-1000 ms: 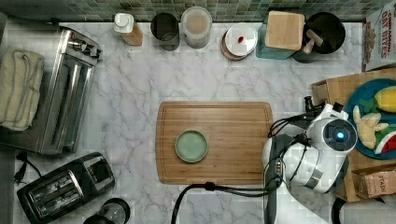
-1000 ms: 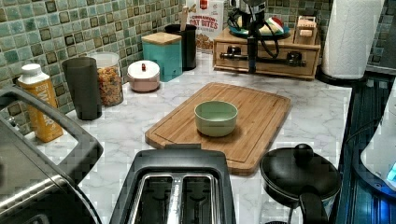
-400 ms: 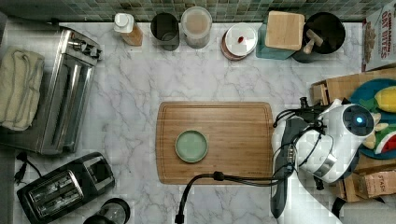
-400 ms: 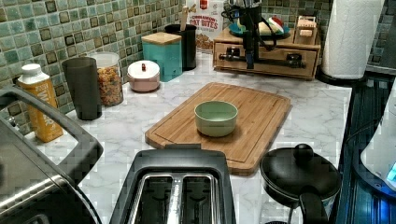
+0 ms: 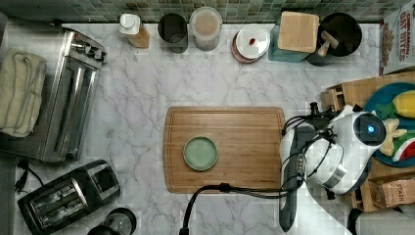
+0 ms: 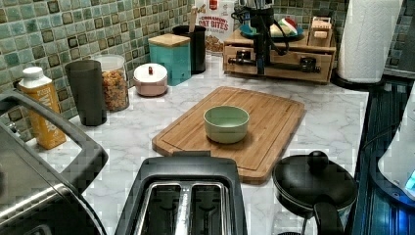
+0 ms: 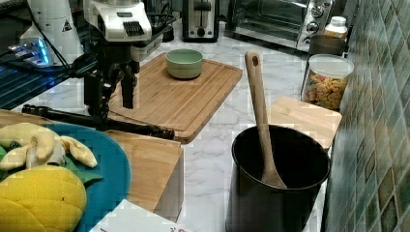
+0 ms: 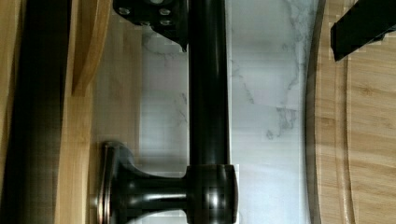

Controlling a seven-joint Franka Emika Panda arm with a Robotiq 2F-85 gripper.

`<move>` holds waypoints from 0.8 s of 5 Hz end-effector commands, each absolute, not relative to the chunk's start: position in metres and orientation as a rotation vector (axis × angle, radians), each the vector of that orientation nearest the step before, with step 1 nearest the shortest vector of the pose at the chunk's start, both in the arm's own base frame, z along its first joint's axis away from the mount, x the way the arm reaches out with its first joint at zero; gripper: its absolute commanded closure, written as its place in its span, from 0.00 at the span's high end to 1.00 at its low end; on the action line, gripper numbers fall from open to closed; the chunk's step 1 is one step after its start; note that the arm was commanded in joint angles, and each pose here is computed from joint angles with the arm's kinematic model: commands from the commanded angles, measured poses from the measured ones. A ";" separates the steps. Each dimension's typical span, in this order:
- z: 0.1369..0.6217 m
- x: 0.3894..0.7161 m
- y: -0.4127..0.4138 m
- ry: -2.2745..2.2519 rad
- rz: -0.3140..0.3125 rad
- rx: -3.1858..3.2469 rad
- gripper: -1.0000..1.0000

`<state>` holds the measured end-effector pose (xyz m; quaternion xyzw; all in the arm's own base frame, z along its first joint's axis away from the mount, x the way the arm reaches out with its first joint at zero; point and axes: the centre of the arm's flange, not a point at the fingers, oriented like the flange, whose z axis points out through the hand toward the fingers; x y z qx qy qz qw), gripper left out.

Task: Open the drawer.

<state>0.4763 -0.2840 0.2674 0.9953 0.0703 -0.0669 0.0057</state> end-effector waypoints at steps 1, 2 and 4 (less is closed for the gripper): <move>0.256 0.477 -0.114 0.354 -0.289 3.248 1.00; 0.260 0.470 -0.073 0.325 -0.297 3.273 1.00; 0.258 0.462 -0.004 0.217 -0.293 3.300 1.00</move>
